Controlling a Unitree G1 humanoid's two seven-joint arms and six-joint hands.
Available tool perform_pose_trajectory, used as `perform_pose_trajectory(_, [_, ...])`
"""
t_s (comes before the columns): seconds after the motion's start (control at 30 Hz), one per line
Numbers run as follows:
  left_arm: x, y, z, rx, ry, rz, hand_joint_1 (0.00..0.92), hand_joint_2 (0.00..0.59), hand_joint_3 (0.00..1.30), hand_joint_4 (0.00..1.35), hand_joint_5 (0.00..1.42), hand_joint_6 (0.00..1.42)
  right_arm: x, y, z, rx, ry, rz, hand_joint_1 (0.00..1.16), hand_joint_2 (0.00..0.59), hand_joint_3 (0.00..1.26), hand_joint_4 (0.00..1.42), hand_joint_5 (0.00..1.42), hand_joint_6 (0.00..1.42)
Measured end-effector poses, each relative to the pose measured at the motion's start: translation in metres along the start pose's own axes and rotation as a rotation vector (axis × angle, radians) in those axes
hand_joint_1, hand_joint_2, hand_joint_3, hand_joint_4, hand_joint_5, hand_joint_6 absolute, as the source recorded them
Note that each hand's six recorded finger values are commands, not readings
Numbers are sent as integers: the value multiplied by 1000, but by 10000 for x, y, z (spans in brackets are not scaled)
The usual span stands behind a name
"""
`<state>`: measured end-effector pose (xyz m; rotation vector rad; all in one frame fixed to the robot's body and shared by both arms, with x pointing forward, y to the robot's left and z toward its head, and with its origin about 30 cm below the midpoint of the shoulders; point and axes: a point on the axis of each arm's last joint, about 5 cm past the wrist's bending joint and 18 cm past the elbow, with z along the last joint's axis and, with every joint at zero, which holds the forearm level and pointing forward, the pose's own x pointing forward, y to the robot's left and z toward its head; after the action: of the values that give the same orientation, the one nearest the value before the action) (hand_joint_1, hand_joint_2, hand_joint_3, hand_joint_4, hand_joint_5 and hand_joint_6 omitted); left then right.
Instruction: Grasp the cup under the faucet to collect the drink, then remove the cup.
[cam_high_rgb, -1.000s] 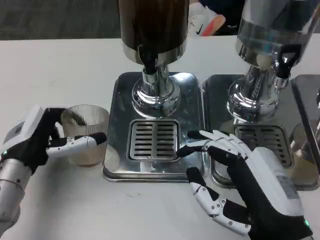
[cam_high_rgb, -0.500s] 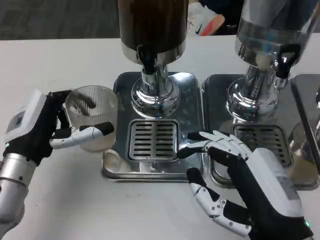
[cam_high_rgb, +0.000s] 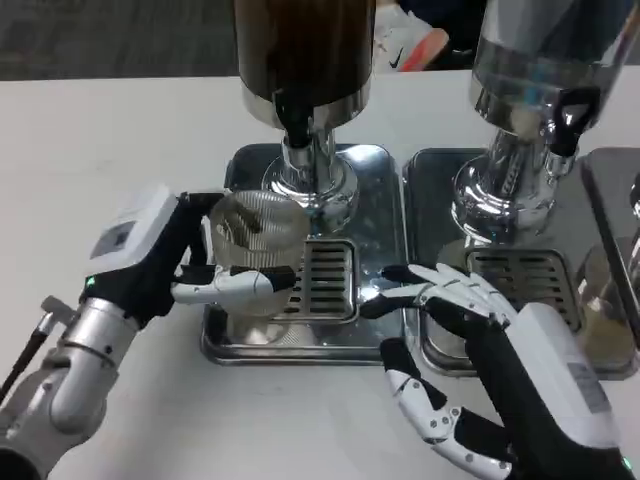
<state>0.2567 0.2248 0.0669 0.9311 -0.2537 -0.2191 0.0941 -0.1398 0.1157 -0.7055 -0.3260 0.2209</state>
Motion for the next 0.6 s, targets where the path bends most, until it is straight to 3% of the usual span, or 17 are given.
perform_pose_trajectory(0.27, [94, -69, 58, 30, 1, -47, 463, 0, 887, 998, 1136, 1404, -70, -1, 26, -16, 31, -19, 469, 498, 482, 234, 159, 95])
perform_pose_trajectory(0.33, [130, -72, 75, 38, 3, -51, 457, 0, 862, 952, 1093, 1355, -74, -10, 54, -16, 28, -32, 469, 498, 482, 234, 159, 95])
perform_pose_trajectory(0.4, [146, -79, 86, 40, 2, -53, 406, 16, 782, 818, 995, 1224, -88, -2, 66, -13, 38, -41, 469, 498, 482, 234, 162, 95])
perform_pose_trajectory(0.6, [150, -101, 98, 55, -11, -50, 325, 41, 707, 747, 929, 1121, -113, 4, 72, -20, 51, -38, 473, 503, 483, 234, 167, 95])
